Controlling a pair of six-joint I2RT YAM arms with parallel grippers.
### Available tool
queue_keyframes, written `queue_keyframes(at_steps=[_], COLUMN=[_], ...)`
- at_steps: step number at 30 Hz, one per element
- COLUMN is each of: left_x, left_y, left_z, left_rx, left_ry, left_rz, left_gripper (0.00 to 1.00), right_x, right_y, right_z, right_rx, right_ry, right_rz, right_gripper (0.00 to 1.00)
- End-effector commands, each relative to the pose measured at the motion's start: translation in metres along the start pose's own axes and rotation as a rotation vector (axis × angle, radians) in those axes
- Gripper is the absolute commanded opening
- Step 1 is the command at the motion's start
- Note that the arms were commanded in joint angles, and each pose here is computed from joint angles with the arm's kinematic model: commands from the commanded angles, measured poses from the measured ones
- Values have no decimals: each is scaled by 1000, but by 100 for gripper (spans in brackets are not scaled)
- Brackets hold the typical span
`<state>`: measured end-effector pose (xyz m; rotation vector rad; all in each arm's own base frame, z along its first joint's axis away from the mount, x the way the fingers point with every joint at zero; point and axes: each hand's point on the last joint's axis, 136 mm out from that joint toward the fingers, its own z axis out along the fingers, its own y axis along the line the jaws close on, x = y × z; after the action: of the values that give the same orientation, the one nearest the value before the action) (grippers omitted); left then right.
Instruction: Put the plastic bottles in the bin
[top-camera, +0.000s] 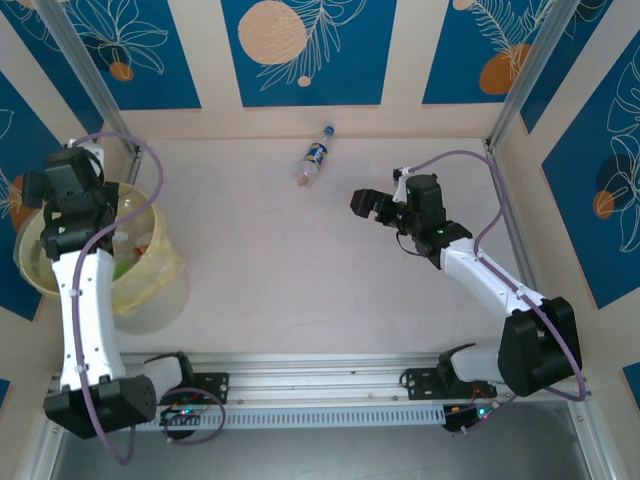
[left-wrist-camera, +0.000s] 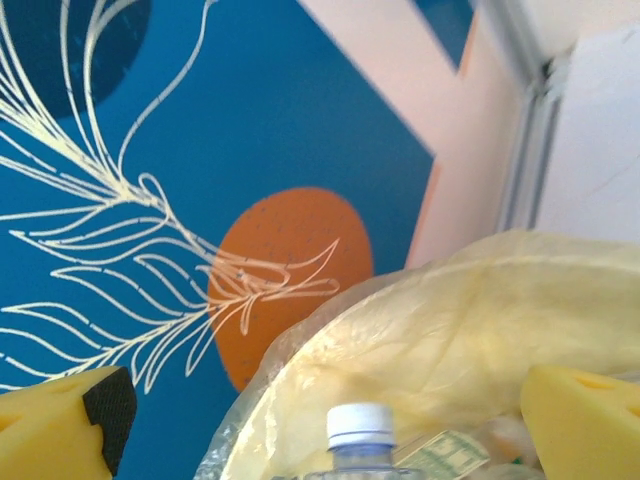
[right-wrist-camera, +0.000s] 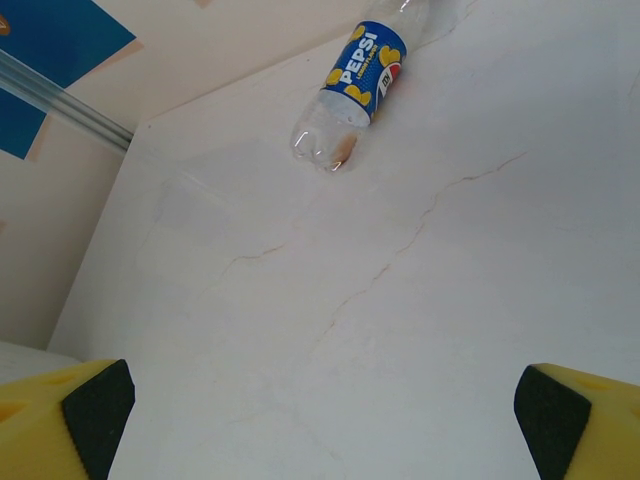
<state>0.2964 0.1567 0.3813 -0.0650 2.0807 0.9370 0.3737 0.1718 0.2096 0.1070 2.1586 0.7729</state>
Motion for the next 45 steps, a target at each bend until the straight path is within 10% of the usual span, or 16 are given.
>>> queue_keyframes(at_steps=[1, 21, 45], left_x=[-22, -69, -123], left_y=[-14, -57, -218], left_z=[-28, -103, -207], left_rx=[165, 625, 1297], left_ry=[-125, -274, -388], left_rz=[-133, -705, -564], left_gripper=[100, 100, 100], right_x=[-10, -3, 2], right_y=[6, -1, -14], right_z=[-2, -11, 3], right_rx=[-13, 26, 77], right_ry=[-11, -2, 38], right_rz=[4, 4, -3], right_gripper=[100, 99, 100])
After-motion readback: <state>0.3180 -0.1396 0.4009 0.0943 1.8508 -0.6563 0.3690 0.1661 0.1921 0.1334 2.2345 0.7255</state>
